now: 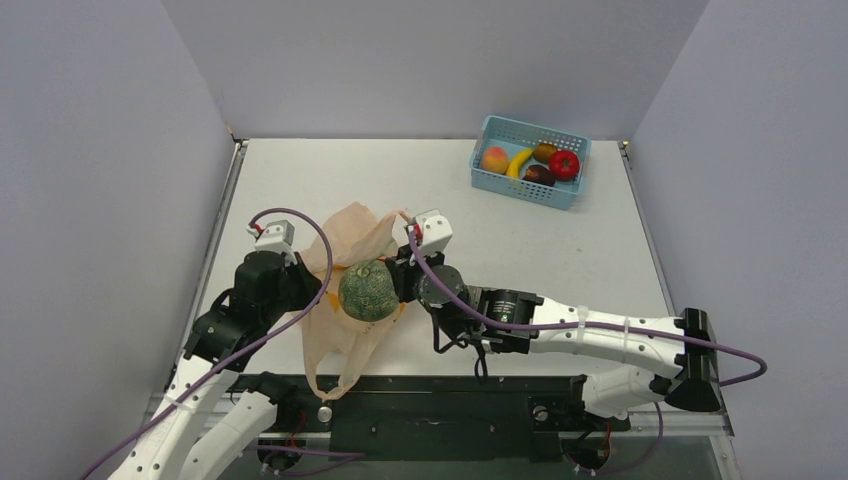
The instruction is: Take the fake fruits out of the plastic bag
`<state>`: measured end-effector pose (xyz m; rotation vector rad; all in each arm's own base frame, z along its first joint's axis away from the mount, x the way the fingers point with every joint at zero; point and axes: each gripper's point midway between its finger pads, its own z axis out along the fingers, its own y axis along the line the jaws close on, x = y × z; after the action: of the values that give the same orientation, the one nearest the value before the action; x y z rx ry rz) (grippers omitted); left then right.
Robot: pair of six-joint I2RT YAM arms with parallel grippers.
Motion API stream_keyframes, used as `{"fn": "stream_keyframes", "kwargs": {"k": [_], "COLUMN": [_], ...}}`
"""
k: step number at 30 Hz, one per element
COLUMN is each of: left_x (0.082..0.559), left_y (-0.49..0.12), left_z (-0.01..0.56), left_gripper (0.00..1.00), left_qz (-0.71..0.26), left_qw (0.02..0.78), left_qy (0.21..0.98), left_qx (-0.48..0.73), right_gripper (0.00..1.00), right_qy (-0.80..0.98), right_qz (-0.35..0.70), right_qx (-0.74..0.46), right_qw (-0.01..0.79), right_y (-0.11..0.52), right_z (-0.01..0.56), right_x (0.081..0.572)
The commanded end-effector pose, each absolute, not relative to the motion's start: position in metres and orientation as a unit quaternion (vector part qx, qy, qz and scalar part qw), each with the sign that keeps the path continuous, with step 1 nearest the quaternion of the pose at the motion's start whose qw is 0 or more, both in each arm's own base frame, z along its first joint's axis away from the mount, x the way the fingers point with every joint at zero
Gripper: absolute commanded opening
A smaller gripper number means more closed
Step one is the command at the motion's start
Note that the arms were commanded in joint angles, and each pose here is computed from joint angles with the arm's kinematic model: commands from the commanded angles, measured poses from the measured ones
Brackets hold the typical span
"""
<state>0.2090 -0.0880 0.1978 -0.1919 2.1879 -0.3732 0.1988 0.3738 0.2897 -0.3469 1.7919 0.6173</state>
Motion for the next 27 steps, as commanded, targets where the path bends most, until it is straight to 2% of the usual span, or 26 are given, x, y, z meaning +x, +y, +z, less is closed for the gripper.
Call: {"fn": "stream_keyframes", "kwargs": {"k": [1, 13, 27], "left_x": [0.211, 0.211, 0.211], "left_y": [-0.089, -0.092, -0.092], "left_z": [0.212, 0.213, 0.213], "left_gripper": [0.0, 0.0, 0.0], "left_qz": [-0.16, -0.166, -0.169], "left_qw": [0.46, 0.459, 0.46], "left_qy": [0.869, 0.869, 0.869], "left_qx": [-0.081, -0.077, -0.074], "right_gripper": [0.0, 0.0, 0.0], "right_qy": [0.736, 0.717, 0.731], "right_qz": [0.294, 0.263, 0.132], "right_qx": [-0.109, -0.034, 0.103], "right_qw": [0.601, 0.645, 0.661], "right_y": [0.357, 0.265, 0.144], "right_z": [0.352, 0.411, 0.386], "right_x": [0.199, 0.214, 0.283]}}
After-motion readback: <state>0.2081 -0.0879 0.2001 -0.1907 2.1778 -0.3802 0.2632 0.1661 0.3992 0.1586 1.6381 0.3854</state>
